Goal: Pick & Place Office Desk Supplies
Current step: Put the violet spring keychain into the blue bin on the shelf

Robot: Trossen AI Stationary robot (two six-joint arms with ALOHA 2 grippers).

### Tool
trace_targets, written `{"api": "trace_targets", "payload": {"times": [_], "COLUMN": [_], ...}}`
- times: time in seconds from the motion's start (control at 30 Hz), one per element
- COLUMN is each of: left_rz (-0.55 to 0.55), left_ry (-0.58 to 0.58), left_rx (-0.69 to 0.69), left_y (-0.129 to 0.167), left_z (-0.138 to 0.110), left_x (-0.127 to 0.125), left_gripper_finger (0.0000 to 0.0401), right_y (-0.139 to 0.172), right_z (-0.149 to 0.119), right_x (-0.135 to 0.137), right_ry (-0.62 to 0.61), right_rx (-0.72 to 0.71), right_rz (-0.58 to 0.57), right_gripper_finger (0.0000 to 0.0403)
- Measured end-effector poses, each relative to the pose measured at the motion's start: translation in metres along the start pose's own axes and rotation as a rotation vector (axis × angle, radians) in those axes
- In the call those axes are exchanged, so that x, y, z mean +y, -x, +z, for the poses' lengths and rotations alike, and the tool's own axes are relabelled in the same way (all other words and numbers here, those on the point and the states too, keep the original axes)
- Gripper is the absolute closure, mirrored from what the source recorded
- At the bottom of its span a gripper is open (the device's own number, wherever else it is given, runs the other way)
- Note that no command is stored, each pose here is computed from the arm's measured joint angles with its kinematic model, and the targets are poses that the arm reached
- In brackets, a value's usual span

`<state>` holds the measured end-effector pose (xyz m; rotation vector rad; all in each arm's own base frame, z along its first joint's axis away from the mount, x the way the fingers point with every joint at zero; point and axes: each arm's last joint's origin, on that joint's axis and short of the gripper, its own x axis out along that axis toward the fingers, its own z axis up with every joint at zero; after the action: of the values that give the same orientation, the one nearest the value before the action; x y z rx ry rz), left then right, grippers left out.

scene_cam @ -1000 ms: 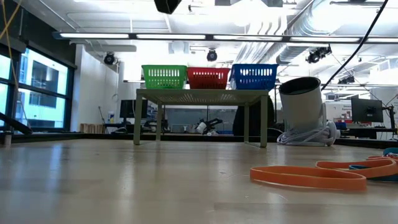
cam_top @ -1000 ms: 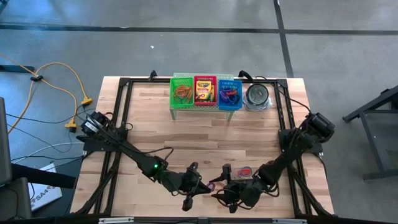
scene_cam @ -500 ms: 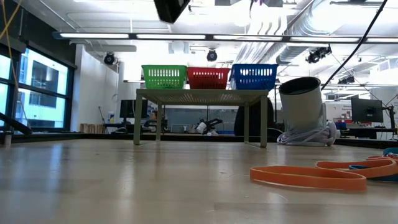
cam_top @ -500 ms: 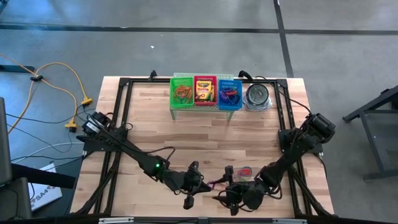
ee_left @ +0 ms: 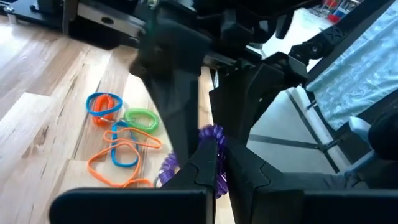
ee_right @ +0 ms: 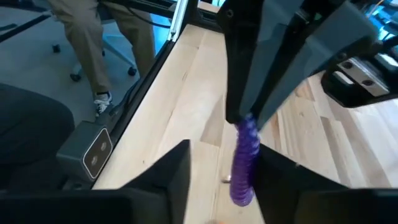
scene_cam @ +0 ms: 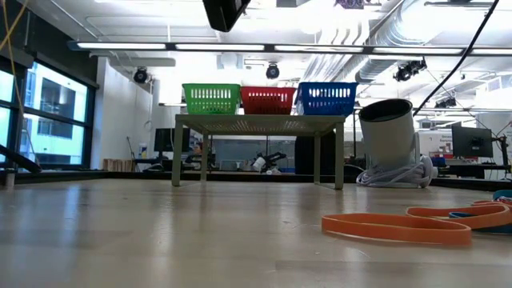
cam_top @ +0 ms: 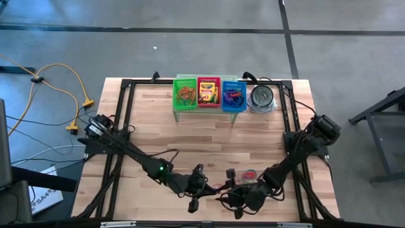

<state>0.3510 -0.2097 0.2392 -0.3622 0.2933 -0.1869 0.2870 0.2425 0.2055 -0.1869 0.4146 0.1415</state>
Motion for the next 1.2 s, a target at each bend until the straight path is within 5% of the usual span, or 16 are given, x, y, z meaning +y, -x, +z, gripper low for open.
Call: {"api": "trace_targets", "payload": {"times": [0.33, 0.83, 1.2], "left_rz": [0.005, 0.015, 0.07], "left_ry": [-0.008, -0.048, -0.047], "left_rx": [0.0, -0.007, 0.12], "left_y": [-0.001, -0.001, -0.001], "left_z": [0.001, 0.002, -0.009], "left_x": [0.003, 0.003, 0.012], "left_gripper_finger": [0.0389, 0.0245, 0.0214], "right_y": [-0.002, -0.002, 0.046], "right_z": [0.0, -0.006, -0.008], "right_x": [-0.003, -0.004, -0.03], "right_ry": [-0.027, -0.058, -0.245], "right_rx": [0.008, 0.073, 0.252], "right_rz": [0.04, 0.028, -0.235], "right_gripper_finger": [0.0386, 0.039, 0.0393]}}
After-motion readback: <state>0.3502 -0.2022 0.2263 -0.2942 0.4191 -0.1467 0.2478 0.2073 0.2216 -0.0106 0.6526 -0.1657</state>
